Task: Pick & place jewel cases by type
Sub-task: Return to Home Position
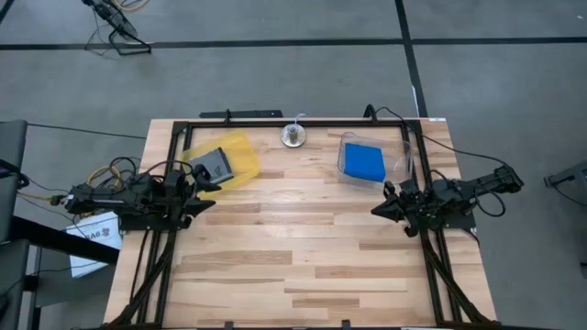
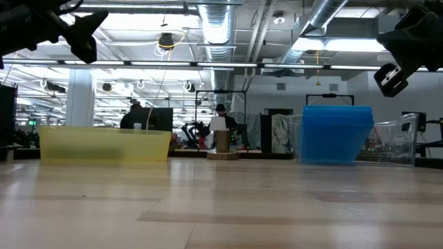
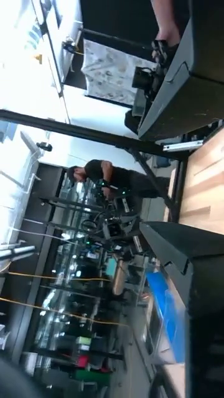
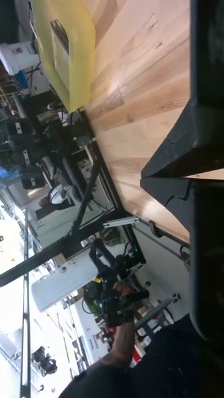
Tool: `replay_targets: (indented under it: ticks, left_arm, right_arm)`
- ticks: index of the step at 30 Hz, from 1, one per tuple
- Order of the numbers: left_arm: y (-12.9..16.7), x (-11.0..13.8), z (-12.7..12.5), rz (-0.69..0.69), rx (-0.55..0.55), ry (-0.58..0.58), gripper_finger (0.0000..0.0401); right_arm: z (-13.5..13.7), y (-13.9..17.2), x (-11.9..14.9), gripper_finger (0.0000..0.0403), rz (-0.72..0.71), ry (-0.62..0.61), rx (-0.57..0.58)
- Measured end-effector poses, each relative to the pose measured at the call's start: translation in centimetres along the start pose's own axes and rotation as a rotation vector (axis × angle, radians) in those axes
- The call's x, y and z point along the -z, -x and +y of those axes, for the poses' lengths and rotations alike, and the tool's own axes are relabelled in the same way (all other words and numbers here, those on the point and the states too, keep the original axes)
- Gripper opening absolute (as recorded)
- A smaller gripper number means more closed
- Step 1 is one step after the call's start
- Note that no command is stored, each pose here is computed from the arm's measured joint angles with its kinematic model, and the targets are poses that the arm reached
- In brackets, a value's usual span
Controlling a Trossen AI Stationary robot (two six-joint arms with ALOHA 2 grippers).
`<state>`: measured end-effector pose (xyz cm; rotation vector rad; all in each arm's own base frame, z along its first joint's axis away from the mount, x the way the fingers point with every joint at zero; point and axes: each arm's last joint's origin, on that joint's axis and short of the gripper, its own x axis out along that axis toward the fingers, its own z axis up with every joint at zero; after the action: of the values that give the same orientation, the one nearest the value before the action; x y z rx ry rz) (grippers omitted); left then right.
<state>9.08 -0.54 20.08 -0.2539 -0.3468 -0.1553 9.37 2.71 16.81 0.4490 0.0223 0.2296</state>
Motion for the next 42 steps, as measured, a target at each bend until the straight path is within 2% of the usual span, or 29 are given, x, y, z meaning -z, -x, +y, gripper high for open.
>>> replay_targets:
  ticks: [8, 13, 16, 23, 42]
  left_arm:
    - [0.1, 1.2, 0.5, 0.105, -0.105, -0.053, 0.0218]
    - [0.5, 2.9, 1.0, 0.287, -0.149, -0.046, 0.0218]
    - [0.5, 3.1, 1.0, 0.33, -0.152, -0.056, 0.0218]
    - [0.5, 3.1, 0.9, 0.336, -0.149, -0.007, 0.0218]
    - [0.5, 3.1, 1.0, 0.338, -0.164, -0.005, 0.0218]
  right_arm:
    - [0.0, 0.0, 0.0, 0.0, -0.001, 0.0, 0.0]
    - [0.0, 0.0, 0.0, 0.0, -0.001, 0.0, 0.0]
    - [0.0, 0.0, 0.0, 0.0, -0.002, 0.0, 0.0]
    - [0.0, 0.0, 0.0, 0.0, -0.001, 0.0, 0.001]
    - [0.0, 0.0, 0.0, 0.0, 0.0, 0.0, 0.001]
